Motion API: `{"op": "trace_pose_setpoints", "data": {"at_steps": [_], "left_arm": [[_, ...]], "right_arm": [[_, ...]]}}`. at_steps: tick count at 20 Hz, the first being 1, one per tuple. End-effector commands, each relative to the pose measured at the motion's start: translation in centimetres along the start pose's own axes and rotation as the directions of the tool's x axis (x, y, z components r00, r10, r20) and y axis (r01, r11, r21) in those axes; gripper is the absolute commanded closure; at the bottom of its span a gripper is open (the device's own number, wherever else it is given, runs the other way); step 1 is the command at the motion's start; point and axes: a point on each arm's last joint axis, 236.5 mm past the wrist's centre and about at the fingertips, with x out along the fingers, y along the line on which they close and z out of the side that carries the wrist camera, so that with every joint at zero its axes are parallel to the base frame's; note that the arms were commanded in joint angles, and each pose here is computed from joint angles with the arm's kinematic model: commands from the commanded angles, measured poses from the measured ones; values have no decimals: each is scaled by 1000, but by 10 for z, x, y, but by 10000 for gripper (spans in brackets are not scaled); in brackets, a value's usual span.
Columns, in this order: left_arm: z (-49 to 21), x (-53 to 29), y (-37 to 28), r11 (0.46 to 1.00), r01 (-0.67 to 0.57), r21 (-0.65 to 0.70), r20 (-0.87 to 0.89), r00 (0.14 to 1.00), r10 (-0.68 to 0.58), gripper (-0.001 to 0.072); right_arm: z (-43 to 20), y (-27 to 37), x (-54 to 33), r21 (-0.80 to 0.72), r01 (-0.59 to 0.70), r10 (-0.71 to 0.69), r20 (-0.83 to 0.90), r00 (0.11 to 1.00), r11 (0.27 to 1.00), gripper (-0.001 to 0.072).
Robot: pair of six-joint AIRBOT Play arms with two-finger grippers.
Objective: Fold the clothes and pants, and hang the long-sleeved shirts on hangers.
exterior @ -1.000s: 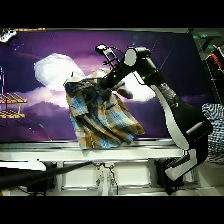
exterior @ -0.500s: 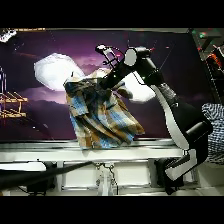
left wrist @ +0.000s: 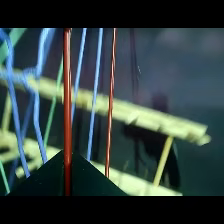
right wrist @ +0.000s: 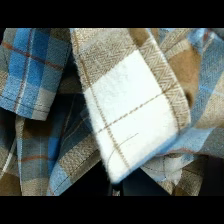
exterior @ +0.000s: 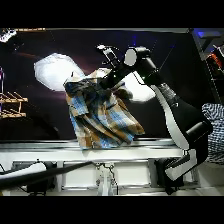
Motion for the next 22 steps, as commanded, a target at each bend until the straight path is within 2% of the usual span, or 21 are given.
{"op": "trace_pose_setpoints", "data": {"at_steps": [1,3,6,8,10,14,18,22], "left_arm": [[51,-61,-13,999,-30,39,223,975,20,693],[71,-104,-25,1000,-16,17,335,942,9,693],[85,-174,-59,997,75,-23,461,886,-56,693],[69,-212,-95,986,168,2,461,875,-150,693],[26,-239,-140,957,275,94,361,886,-291,693],[-56,-290,-191,873,398,281,259,845,-468,693],[-129,-316,-219,744,515,425,93,793,-602,693],[-161,-314,-253,609,519,600,15,753,-658,693]], "right_arm": [[1,0,0,-2,0,0,3,1000,1000,681],[2,0,0,-2,2,-2,8,1000,1000,681],[4,-2,0,-10,7,-7,18,1000,1000,681],[5,-2,0,-19,8,-8,22,1000,1000,681],[6,-5,-2,-13,11,-11,27,1000,1000,681],[4,-17,-6,11,20,-20,30,999,1000,681],[-8,-18,-10,24,9,-8,-16,1000,1000,681],[-25,-9,-17,21,-17,19,-84,996,1000,681]]}}
